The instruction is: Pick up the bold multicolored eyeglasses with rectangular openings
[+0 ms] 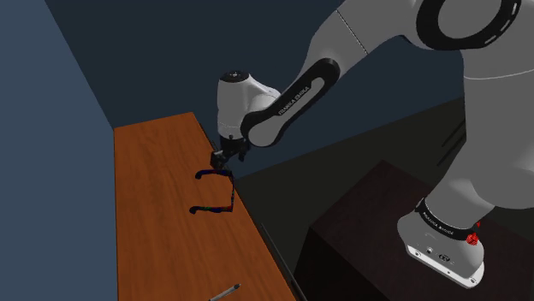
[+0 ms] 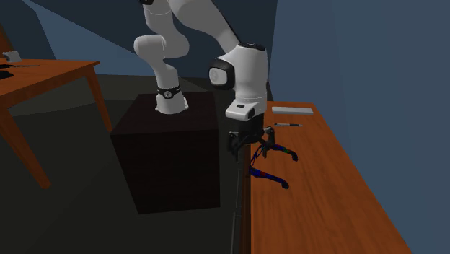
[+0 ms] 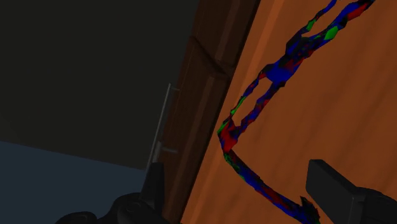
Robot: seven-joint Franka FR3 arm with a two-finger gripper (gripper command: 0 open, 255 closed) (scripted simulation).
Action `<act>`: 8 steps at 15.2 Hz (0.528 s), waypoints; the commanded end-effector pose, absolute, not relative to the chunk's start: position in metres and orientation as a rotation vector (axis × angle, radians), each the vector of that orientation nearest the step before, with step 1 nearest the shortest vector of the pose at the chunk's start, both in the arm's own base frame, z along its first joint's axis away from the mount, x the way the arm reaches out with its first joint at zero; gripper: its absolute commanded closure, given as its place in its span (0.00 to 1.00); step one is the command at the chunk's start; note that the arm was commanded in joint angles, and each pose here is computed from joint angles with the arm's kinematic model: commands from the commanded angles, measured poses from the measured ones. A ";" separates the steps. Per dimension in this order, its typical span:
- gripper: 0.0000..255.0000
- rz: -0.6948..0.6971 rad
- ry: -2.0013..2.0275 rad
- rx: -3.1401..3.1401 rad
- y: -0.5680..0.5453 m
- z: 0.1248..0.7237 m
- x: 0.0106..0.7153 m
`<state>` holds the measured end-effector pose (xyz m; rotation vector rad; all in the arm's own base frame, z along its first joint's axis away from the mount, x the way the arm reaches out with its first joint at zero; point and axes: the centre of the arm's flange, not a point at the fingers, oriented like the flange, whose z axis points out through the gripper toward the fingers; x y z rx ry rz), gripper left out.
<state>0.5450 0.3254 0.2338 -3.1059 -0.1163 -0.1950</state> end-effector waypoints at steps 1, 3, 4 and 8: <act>0.00 -0.194 -0.118 -3.107 0.329 0.223 0.549; 0.00 -0.194 -0.118 -3.107 0.329 0.212 0.549; 0.00 -0.194 -0.118 -3.107 0.329 0.207 0.549; 0.00 -0.194 -0.118 -3.107 0.329 0.188 0.549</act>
